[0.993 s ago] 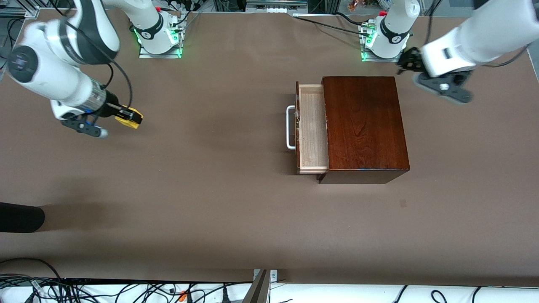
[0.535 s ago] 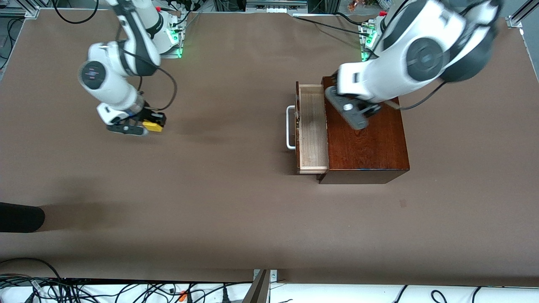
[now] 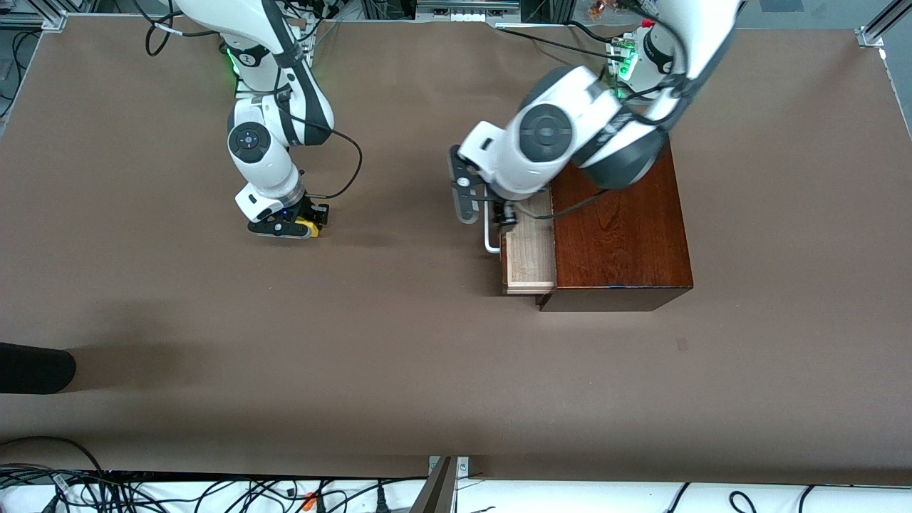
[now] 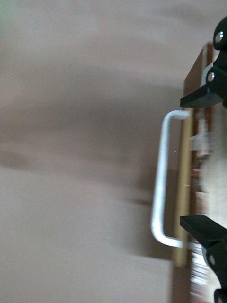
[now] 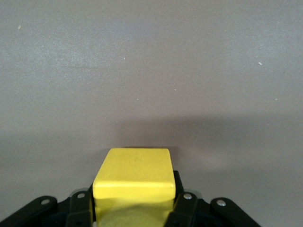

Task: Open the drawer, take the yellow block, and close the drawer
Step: 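Place the cube with the right gripper while the left gripper reaches the drawer, then push the drawer shut with the left gripper while the right gripper withdraws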

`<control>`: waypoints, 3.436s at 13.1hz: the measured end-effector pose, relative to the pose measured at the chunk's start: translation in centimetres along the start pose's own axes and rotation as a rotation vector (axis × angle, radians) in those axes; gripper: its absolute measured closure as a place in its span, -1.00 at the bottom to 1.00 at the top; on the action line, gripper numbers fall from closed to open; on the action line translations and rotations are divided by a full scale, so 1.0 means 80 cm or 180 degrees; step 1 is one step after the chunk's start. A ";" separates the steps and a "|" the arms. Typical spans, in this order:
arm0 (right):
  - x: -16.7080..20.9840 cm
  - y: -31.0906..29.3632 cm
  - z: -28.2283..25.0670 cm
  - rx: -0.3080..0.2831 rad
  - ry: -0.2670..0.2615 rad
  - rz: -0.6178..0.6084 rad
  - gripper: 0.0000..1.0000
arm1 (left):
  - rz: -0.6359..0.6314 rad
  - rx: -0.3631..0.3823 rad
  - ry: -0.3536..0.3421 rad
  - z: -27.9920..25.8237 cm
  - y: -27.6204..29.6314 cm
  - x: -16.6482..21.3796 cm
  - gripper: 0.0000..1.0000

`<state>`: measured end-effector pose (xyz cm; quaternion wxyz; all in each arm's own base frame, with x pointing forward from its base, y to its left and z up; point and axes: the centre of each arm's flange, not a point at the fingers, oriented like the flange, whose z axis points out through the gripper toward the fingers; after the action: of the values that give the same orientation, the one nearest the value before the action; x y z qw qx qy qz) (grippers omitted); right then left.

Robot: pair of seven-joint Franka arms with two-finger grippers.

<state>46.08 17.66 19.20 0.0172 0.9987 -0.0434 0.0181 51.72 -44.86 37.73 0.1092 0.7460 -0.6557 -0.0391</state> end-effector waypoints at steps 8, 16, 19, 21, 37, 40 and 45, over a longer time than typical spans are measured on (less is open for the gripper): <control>0.003 0.016 0.002 0.0297 -0.0112 0.0214 -0.11 | 0.0898 0.0545 -0.0603 0.109 0.018 0.049 -1.00; 0.009 0.017 0.008 0.0489 -0.0292 0.0251 -0.67 | 0.1065 0.0553 -0.0841 0.125 0.010 0.037 -1.00; 0.041 0.022 -0.027 0.0638 -0.0655 0.0250 -1.00 | 0.0991 0.0441 -0.1056 0.122 0.000 0.015 -1.00; 0.091 0.054 -0.093 0.0652 -0.0953 0.0121 -1.00 | 0.0932 0.0385 -0.1135 0.120 -0.011 0.000 -1.00; 0.158 0.202 -0.473 0.0025 -0.0840 -0.0207 -1.00 | 0.0788 0.0359 -0.1203 0.103 -0.033 -0.027 -1.00; 0.160 0.186 -0.474 -0.0058 -0.0767 -0.0360 -1.00 | 0.0792 0.0374 -0.1219 0.102 -0.033 -0.028 -1.00; 0.162 0.224 -0.481 0.0064 -0.0519 -0.0270 -1.00 | 0.0526 0.0380 -0.0890 0.054 -0.040 -0.019 -1.00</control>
<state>56.07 0.09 58.72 0.0043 0.9980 -0.0022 -0.0637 53.78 -43.50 32.67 -0.0248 0.6820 -0.7248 -0.0944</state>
